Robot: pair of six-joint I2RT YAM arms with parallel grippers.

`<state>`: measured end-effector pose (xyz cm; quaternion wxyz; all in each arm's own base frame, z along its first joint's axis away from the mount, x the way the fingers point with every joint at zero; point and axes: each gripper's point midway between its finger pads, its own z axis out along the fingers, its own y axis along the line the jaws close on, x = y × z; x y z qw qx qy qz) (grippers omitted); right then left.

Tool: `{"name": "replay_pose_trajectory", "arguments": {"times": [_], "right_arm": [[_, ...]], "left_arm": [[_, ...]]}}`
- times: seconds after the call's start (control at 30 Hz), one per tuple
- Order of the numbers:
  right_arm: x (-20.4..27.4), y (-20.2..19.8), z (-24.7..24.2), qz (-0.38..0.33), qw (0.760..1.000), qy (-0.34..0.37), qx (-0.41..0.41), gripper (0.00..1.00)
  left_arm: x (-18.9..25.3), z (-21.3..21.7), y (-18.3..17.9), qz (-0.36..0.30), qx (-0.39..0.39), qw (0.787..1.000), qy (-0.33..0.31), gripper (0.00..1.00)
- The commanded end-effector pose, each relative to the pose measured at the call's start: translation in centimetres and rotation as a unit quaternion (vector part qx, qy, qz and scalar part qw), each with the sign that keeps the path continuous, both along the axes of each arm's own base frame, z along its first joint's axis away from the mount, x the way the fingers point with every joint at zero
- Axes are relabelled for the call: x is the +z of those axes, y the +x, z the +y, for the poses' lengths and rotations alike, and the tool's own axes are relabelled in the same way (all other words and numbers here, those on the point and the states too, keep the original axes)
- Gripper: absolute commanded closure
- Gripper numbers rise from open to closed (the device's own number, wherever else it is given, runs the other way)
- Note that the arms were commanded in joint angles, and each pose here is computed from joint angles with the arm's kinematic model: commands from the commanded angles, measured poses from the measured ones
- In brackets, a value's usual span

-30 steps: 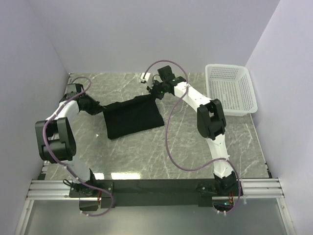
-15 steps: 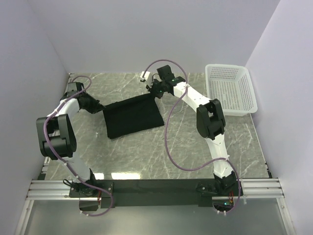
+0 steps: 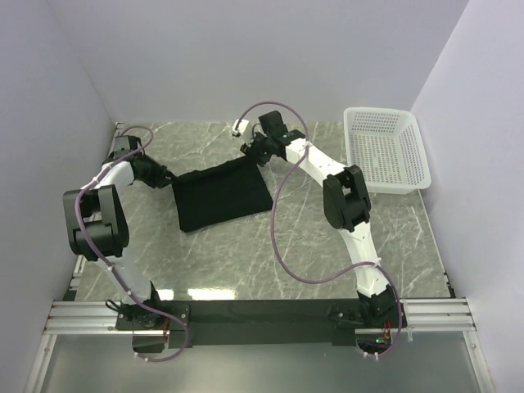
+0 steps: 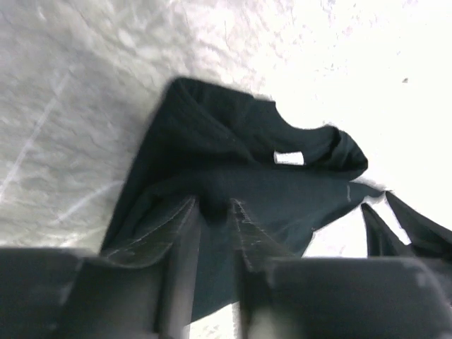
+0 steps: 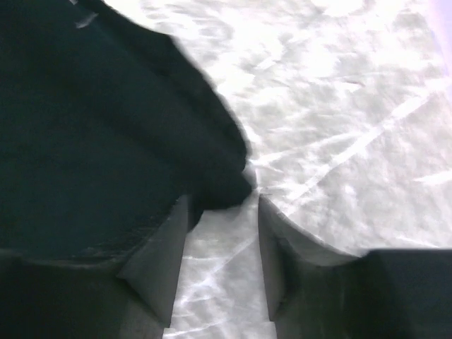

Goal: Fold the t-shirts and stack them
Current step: Fold the tshirt

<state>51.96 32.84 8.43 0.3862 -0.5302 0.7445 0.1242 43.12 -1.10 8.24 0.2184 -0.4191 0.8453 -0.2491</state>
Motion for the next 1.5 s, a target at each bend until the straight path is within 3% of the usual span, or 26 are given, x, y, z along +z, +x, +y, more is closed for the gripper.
{"name": "replay_pose_trajectory", "arguments": {"times": [0.0, 0.1, 0.2, 0.3, 0.4, 0.5, 0.53, 0.73, 0.87, 0.97, 1.47], "right_arm": [[4.0, 3.8, -0.4, -0.074, 0.995, 0.021, -0.071, 0.47], [6.0, 4.9, -0.6, -0.089, 0.989, 0.044, -0.107, 0.37], [7.2, 4.9, -0.9, -0.095, 0.987, 0.056, -0.118, 0.36], [7.8, 4.1, -1.3, -0.088, 0.988, 0.063, -0.109, 0.36], [7.7, 1.3, -0.9, -0.044, 0.996, 0.071, -0.042, 0.37], [6.8, -1.5, -0.5, -0.005, 0.997, 0.068, 0.028, 0.52], [6.5, -1.8, -0.5, 0.002, 0.997, 0.066, 0.028, 0.68], [4.4, -2.1, 0.6, 0.073, 0.994, 0.082, 0.007, 1.00], [3.9, -2.1, 1.3, 0.091, 0.992, 0.090, -0.008, 1.00], [3.2, -1.7, 1.4, 0.090, 0.991, 0.089, -0.028, 1.00], [-0.6, 1.7, 0.7, 0.053, 0.991, 0.028, -0.119, 1.00]], "left_arm": [[2.5, 1.4, 2.2, -0.040, 0.019, 0.999, 0.021, 0.60], [4.1, 2.1, 2.8, -0.056, 0.030, 0.997, 0.036, 0.47], [6.7, 3.0, 3.2, -0.083, 0.040, 0.993, 0.067, 0.41], [9.1, 3.4, 3.2, -0.116, 0.030, 0.989, 0.090, 0.39], [10.8, 1.9, 2.6, -0.154, -0.020, 0.984, 0.083, 0.38], [11.2, 0.0, 2.1, -0.186, -0.066, 0.979, 0.054, 0.41], [11.0, -0.5, 2.1, -0.192, -0.076, 0.977, 0.044, 0.42], [6.8, -3.4, 1.6, -0.156, -0.112, 0.981, 0.009, 0.57], [5.3, -3.8, 2.4, -0.143, -0.114, 0.983, 0.007, 0.68], [4.3, -4.1, 3.1, -0.132, -0.120, 0.984, 0.006, 0.71], [0.0, -4.0, 4.2, -0.087, -0.114, 0.989, 0.016, 0.72]]}}
